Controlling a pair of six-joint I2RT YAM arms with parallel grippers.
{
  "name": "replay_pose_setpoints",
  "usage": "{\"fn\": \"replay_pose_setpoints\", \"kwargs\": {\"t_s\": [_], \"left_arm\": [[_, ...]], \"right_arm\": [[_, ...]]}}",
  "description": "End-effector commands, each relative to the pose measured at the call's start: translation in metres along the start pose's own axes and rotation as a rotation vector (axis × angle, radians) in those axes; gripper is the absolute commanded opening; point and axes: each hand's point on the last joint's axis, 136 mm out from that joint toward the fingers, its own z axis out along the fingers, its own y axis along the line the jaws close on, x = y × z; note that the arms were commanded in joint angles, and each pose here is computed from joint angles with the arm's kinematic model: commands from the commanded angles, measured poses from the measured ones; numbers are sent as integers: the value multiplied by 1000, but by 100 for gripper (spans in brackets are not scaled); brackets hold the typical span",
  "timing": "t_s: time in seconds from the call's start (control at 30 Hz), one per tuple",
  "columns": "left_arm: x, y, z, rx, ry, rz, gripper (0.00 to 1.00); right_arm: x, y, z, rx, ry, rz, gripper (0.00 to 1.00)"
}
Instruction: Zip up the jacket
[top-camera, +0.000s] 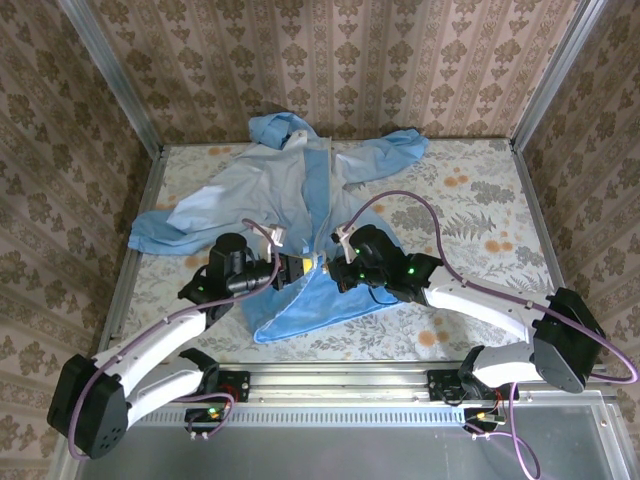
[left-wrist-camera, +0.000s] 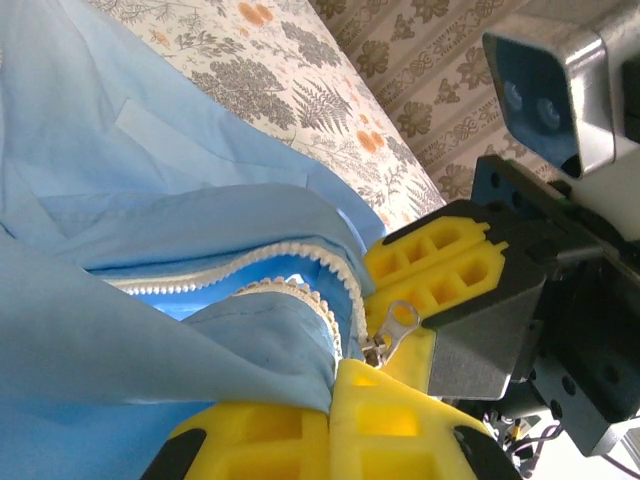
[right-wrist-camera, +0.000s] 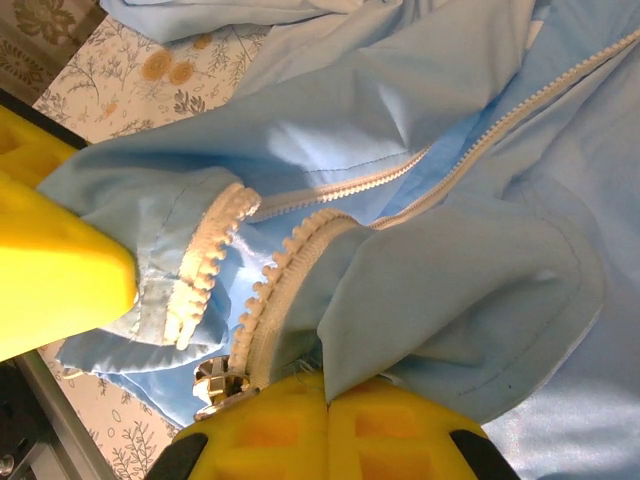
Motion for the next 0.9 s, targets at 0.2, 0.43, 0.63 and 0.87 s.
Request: {"fn": "replay_pose_setpoints", "kwargs": {"t_s": [0.2, 0.43, 0.63, 0.87], "left_arm": [[-26, 0, -9, -45, -200, 18, 0], [-27, 4, -10, -110, -274, 44, 0], [-31, -4, -10, -99, -289, 56, 0], [-28, -12, -3, -97, -273, 85, 0]], "right_arm": [[-7, -3, 9, 13, -37, 173, 0], [-14, -2, 8, 12, -53, 257, 0], [-14, -2, 8, 10, -53, 283, 0], [-13, -4, 9, 22, -47, 326, 0]]}}
